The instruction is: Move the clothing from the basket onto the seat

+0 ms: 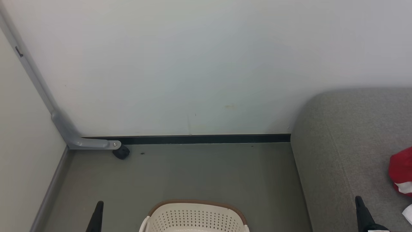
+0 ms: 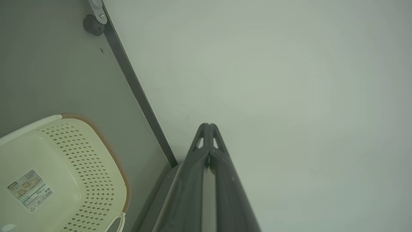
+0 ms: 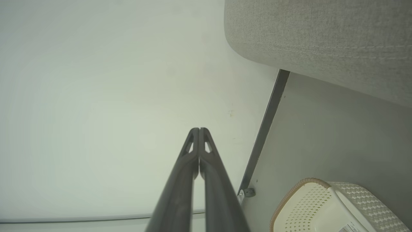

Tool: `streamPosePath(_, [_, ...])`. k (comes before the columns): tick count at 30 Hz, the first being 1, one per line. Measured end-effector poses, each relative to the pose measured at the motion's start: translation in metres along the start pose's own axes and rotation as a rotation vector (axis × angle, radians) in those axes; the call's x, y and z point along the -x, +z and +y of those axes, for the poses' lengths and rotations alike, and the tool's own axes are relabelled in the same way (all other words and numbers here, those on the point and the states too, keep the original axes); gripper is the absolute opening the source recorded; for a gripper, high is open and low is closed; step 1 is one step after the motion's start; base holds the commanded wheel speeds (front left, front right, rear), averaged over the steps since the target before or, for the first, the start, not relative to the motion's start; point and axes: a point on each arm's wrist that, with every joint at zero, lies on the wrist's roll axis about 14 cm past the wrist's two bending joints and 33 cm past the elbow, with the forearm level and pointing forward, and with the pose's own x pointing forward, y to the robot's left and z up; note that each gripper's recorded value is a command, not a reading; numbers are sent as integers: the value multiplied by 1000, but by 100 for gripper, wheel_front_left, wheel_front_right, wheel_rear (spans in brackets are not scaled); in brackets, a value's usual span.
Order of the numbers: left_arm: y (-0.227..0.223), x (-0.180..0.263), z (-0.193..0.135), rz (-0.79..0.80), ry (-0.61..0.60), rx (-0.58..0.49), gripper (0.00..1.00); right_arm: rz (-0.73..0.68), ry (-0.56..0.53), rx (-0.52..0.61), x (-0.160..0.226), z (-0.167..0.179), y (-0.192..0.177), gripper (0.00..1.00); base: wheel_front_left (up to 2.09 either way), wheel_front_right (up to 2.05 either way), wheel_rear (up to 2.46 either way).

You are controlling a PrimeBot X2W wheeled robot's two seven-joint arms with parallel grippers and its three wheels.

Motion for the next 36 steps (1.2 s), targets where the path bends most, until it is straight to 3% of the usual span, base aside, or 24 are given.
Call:
streamPosePath(11, [4,-4,-8,2,-36,131,0,-10,23,-161,-3,5,7,0,0,0,0])
streamPosePath(36, [4,-6,-13,3,-50,149,0,-8,24,-165,-3,5,7,0,0,0,0])
